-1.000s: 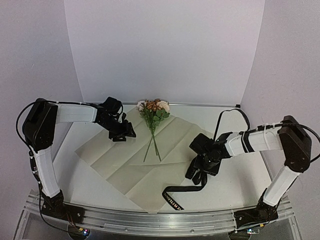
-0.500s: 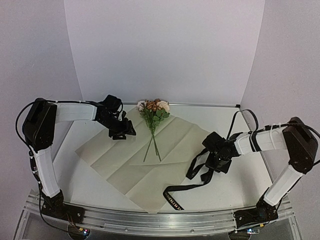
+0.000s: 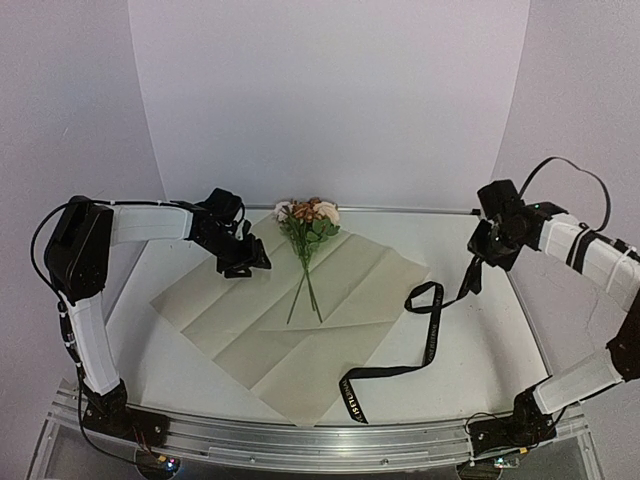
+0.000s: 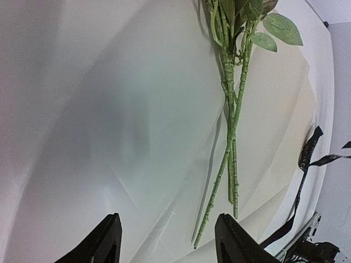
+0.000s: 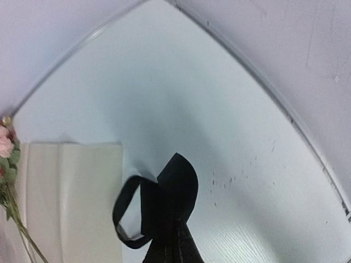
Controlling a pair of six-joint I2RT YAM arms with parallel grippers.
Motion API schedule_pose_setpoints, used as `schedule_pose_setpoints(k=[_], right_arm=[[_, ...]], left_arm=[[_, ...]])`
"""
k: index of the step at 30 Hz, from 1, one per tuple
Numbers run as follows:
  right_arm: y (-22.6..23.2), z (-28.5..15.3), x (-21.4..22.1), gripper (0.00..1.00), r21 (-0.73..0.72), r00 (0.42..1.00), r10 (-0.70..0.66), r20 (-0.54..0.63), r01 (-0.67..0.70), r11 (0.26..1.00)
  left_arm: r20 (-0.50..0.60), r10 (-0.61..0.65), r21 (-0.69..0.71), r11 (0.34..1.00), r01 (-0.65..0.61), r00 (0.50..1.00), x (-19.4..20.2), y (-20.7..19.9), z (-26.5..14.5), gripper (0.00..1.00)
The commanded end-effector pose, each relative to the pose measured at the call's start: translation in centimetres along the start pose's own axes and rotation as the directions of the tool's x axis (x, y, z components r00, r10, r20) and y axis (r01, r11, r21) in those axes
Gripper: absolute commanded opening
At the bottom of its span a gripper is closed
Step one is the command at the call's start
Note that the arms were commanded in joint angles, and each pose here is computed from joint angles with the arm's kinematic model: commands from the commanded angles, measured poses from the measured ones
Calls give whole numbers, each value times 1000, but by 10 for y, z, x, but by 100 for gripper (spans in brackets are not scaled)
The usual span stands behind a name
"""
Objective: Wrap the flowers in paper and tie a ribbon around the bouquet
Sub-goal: Move the ribbon to the center of the board.
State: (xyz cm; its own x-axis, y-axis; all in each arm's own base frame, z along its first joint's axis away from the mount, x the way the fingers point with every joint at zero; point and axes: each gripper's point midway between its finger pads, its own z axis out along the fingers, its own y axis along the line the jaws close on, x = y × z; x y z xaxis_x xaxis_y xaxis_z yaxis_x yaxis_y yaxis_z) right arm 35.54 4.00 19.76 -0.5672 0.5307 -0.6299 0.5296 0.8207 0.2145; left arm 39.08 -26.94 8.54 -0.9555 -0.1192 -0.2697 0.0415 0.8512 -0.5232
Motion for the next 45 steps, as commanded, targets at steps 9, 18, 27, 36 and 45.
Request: schedule_pose_setpoints(k=[9,18,27,36,45], right_arm=[[-26,-15,-25,0,51,998,-51,-38,52,997],[-40,25,74,39,49,966,-59,-250,74,996],[-8,12,175,61,-43,914,-168,-370,164,985],[-11,23,244,55,-18,881,-166,-442,177,984],[-14,26,275,39,-1,858,-180,-481,205,979]], left_arm=[[69,36,45,998,-39,997,-18,-20,-27,61],[62,29,68,997,-34,998,-19,-25,-25,61],[63,29,74,997,-33,998,-16,-25,-27,61],[67,28,74,997,-33,997,-13,-24,-31,61],[66,22,71,997,-27,998,-10,-21,-31,61]])
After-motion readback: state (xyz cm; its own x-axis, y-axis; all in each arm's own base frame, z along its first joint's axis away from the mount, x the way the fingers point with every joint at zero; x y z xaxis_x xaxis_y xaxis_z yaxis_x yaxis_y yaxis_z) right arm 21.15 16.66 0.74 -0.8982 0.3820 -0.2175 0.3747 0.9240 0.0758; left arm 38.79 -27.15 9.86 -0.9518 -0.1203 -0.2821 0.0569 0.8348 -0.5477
